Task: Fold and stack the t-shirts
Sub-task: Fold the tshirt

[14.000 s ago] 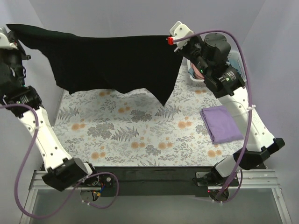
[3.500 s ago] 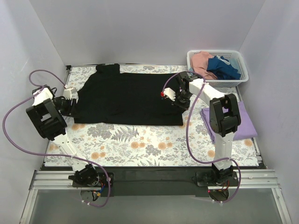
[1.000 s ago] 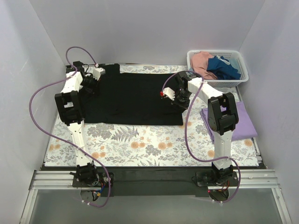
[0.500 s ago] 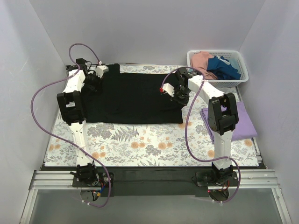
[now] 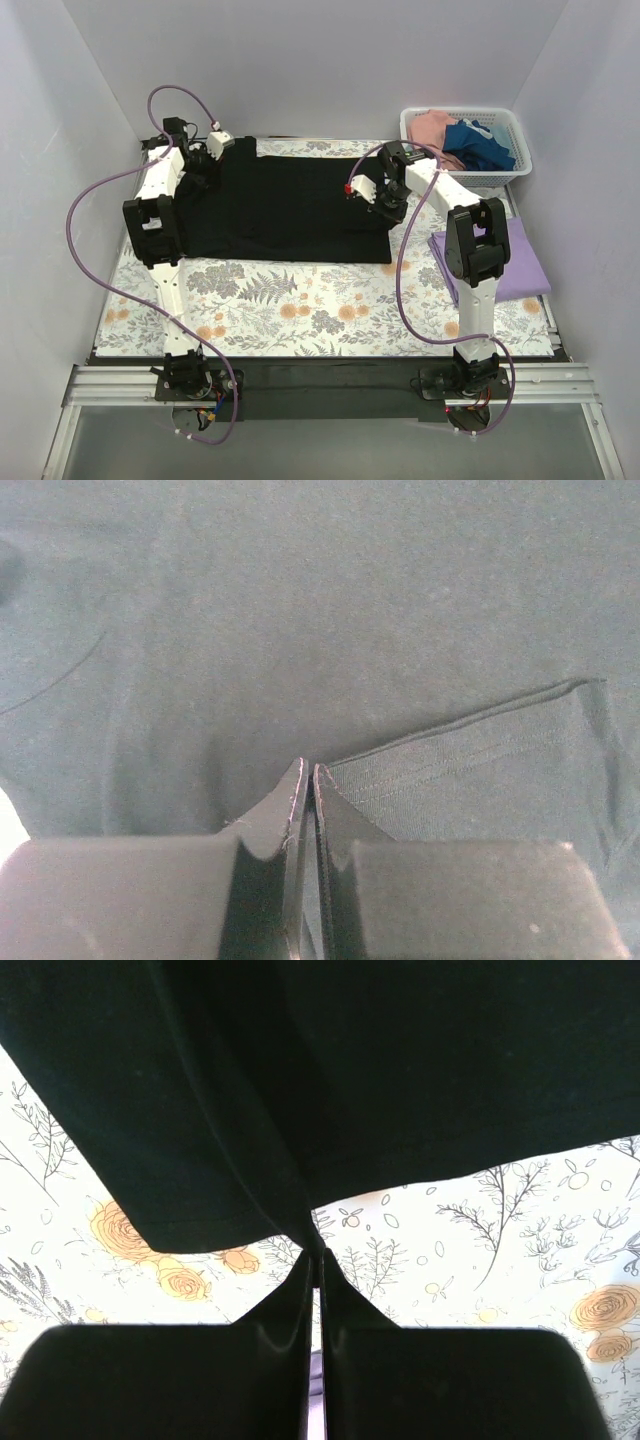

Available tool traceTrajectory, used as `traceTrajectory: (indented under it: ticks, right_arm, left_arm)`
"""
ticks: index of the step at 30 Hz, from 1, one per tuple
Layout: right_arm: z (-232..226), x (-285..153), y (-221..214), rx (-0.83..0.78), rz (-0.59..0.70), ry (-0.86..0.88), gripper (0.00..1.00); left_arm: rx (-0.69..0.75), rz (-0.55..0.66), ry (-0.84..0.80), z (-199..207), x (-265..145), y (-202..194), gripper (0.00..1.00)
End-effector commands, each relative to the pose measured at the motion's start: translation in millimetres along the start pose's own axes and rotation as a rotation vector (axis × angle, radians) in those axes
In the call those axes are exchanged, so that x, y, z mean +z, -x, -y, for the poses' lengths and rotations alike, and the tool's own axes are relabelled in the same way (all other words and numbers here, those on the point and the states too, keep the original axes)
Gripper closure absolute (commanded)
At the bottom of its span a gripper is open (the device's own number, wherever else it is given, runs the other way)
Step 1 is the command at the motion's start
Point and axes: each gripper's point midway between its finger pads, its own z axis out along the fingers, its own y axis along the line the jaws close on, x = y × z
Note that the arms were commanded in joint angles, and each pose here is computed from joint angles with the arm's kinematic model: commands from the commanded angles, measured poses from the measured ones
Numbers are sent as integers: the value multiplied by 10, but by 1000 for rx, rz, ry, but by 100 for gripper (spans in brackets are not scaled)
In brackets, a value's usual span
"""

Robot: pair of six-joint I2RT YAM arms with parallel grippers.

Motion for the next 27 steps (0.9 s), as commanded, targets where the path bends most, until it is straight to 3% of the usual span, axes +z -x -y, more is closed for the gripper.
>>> traceTrajectory:
  ticks: [1,15,27]
  right_arm:
    - [104,-149,73,-22,23,-30,99]
    - [162,-137,31,-13,15,-38,99]
    - [239,-110,13,5,17,-49,99]
  left_arm:
    - [110,102,103,-116,-506,476,100]
    - [130,188,155,-223,-713,604,100]
    - [144,168,151,-244,-577,485,100]
